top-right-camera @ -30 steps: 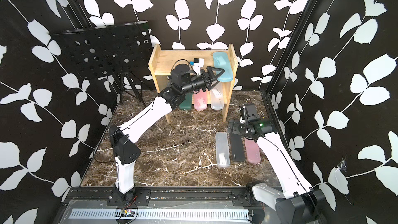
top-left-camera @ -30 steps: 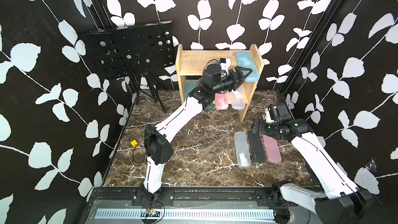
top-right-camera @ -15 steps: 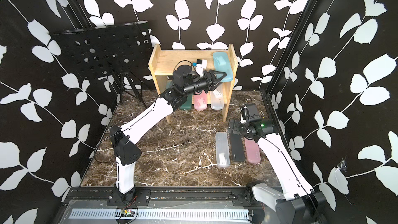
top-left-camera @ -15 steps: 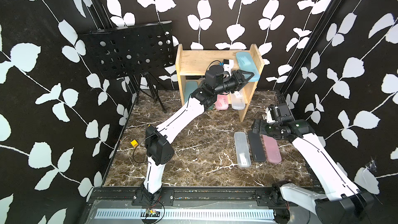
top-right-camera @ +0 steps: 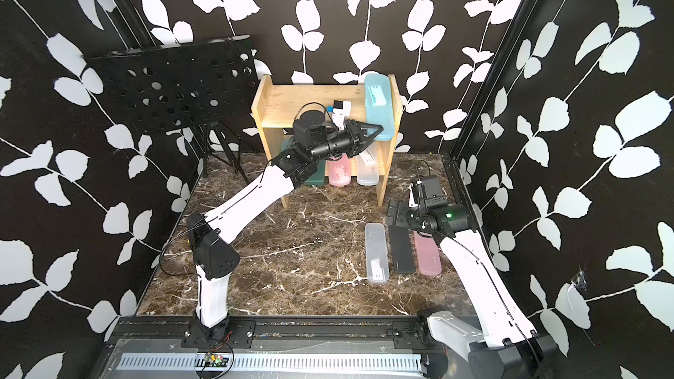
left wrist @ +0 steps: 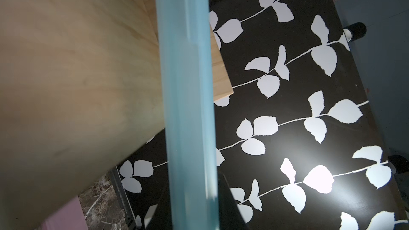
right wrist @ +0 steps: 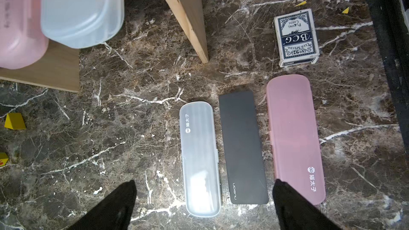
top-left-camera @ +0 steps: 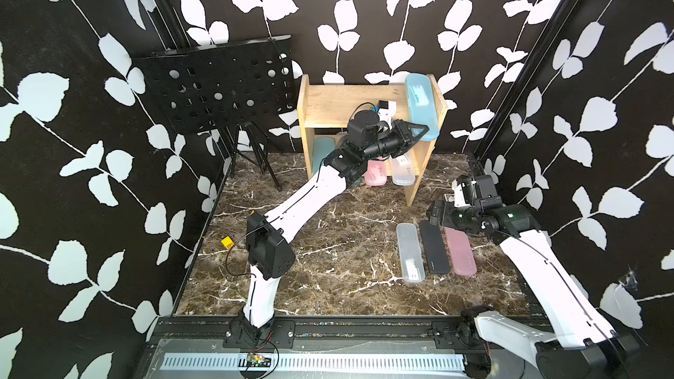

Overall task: Remove the pencil cases from the shelf
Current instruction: Pick up the pencil case from the shelf.

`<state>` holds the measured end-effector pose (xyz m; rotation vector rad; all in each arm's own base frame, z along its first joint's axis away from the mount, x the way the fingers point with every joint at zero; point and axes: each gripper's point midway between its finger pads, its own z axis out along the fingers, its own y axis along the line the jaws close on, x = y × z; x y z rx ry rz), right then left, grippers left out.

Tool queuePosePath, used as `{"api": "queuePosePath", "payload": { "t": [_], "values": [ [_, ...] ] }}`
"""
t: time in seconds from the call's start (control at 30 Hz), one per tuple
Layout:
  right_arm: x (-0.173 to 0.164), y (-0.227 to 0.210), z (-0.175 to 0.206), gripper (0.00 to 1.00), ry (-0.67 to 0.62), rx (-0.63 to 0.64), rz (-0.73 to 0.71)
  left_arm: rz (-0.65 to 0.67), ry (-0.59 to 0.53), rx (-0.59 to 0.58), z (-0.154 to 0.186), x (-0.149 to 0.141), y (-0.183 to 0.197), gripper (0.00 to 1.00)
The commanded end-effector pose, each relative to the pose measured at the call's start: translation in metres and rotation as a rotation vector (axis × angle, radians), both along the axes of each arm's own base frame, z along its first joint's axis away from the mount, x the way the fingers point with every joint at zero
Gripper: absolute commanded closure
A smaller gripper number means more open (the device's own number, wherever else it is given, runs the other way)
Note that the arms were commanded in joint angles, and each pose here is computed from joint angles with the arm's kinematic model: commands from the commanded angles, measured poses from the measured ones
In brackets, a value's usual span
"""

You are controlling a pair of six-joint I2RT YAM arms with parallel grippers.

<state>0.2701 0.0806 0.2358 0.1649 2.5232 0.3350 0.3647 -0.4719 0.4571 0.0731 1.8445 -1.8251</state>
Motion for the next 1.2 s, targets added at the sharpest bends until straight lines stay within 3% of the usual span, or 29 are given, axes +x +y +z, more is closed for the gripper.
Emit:
{"api": "queuePosePath", "payload": {
  "t": [0.0, 0.13, 0.37, 0.53, 0.8, 1.17],
  "values": [
    [0.003, 0.005, 0.043, 0.01, -0.13, 0.044, 0.028, 0.005, -0.104, 0.019, 0.014, -0.017, 0.014, 1.0],
    [0.001, 0.008, 0.078, 0.01, -0.241, 0.086, 0.033, 0.042, -0.233, 0.051, 0.003, -0.027, 0.03, 1.0],
    [-0.008, 0.026, 0.173, 0.01, -0.468, 0.211, 0.088, 0.157, -0.503, 0.179, -0.015, -0.053, 0.079, 1.0],
    [0.001, 0.062, 0.219, 0.01, -0.577, 0.357, 0.182, 0.247, -0.623, 0.159, -0.017, -0.072, 0.112, 1.0],
    [0.024, 0.134, 0.251, 0.01, -0.623, 0.433, 0.32, 0.236, -0.696, 0.165, -0.024, -0.095, 0.129, 1.0],
    [0.041, 0.199, 0.258, 0.01, -0.632, 0.393, 0.423, 0.224, -0.724, 0.158, -0.025, -0.11, 0.139, 1.0]
  ]
}}
